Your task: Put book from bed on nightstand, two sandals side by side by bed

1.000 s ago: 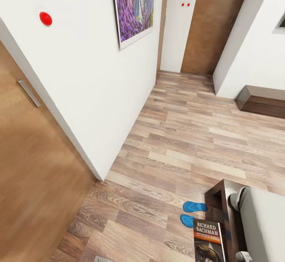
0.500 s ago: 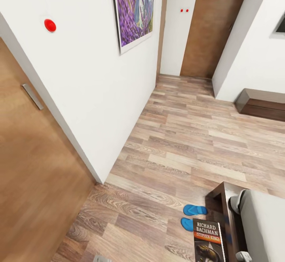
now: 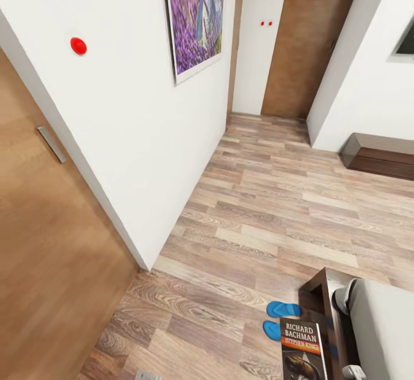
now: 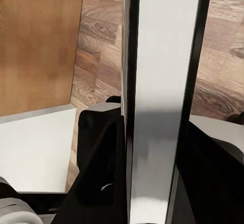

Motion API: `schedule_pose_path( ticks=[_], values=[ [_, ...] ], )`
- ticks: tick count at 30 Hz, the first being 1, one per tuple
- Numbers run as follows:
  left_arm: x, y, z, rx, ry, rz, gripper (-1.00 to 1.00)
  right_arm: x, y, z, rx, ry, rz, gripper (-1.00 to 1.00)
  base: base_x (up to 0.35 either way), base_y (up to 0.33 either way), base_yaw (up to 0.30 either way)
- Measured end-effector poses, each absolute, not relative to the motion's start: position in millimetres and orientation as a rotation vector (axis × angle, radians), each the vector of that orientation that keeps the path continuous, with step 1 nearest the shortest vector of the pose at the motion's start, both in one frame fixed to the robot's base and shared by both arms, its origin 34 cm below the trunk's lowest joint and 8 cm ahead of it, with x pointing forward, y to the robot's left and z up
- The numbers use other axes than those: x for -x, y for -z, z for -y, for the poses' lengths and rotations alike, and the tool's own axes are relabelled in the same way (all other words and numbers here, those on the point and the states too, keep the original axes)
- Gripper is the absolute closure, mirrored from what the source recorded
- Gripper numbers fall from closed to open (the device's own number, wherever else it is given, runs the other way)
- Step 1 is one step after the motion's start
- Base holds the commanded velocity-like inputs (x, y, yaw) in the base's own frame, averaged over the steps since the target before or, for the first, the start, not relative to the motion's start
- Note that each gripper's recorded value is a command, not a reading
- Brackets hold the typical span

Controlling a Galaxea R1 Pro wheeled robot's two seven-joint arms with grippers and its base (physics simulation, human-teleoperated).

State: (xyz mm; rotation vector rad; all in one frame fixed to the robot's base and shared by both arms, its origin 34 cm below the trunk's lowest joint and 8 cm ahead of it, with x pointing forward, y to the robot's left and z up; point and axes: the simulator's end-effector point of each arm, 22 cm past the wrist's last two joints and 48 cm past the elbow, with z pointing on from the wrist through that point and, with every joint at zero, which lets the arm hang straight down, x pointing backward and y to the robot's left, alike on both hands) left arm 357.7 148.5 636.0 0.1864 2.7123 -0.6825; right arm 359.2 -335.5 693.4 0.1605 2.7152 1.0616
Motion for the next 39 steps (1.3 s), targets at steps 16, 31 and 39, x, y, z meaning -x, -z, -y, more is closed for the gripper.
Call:
schedule_pose_path(
  ticks=[16, 31, 39],
  values=[
    [-365.6, -642.9, -145.5, -0.189, 0.682, -2.683, -1.0, -366.4, -699.1, 331.5, -0.136, -1.061, -2.688, 1.0, 0.0, 0.0, 0.0],
    [-377.5, -652.2, -140.5, -0.201, 0.68, -2.628, -1.0, -367.4, -702.6, 335.0, -0.102, -1.03, -2.658, 1.0, 0.0, 0.0, 0.0],
    [-382.0, -655.6, -140.5, -0.205, 0.676, -2.616, -1.0, -370.6, -705.8, 335.4, -0.092, -1.025, -2.644, 1.0, 0.0, 0.0, 0.0]
  ],
)
